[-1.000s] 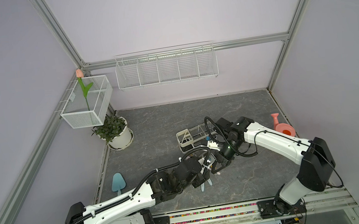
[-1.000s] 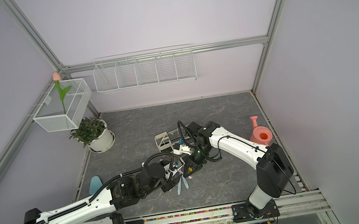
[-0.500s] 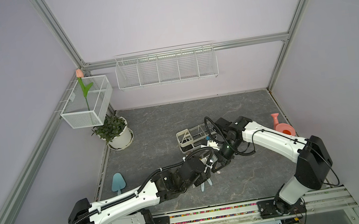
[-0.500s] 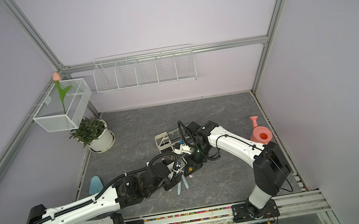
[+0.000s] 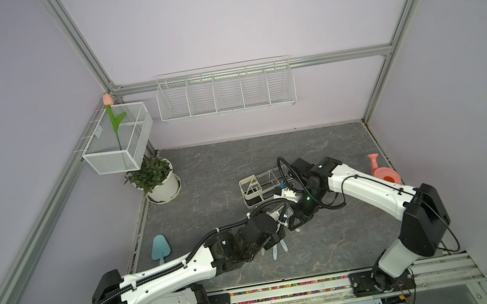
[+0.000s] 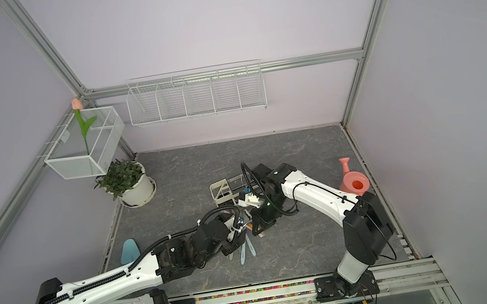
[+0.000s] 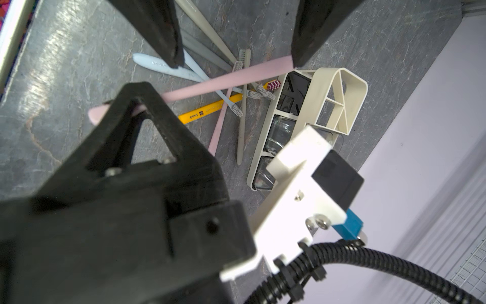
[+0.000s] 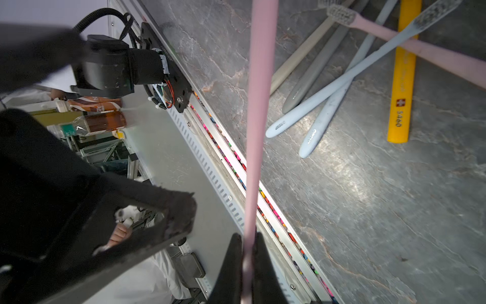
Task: Place the toothbrush into the toothbrush holder
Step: Pick up the toothbrush from the center of the board.
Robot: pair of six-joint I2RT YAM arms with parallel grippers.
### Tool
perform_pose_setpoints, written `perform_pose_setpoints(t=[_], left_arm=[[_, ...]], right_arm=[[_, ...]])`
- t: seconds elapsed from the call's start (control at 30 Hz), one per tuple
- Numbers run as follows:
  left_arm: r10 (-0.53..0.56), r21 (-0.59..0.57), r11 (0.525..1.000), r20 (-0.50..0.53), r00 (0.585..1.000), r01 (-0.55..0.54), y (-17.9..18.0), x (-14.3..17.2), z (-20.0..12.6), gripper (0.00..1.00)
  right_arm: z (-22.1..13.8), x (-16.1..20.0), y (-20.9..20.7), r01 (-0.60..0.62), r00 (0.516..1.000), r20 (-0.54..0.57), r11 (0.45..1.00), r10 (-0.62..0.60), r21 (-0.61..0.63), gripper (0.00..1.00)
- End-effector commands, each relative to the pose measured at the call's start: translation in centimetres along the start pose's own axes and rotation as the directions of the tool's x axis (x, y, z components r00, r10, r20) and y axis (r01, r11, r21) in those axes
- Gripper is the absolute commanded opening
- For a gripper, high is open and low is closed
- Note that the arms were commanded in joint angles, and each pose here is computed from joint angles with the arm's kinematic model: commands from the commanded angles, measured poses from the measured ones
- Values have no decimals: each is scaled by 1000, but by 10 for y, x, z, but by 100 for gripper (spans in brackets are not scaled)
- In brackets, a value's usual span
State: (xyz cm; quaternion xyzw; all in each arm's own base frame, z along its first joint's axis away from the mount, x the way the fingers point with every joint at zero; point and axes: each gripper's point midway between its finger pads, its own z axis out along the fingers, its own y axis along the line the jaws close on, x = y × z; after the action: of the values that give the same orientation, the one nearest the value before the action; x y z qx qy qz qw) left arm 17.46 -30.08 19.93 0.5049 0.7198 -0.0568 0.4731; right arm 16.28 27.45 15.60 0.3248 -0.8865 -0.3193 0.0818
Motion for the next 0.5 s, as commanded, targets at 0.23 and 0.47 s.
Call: perform_pose_setpoints(t=[0.23, 0.47], left_arm=[[-36, -41, 998, 20, 999, 37, 6, -1, 0, 70], [-312, -60, 947, 50, 949, 314, 25, -11, -5, 74]], right_arm=[[-5, -7, -3, 16, 1000, 18, 999, -17, 35, 7], [-11, -8, 2, 43, 997, 63, 998, -45, 33, 7]])
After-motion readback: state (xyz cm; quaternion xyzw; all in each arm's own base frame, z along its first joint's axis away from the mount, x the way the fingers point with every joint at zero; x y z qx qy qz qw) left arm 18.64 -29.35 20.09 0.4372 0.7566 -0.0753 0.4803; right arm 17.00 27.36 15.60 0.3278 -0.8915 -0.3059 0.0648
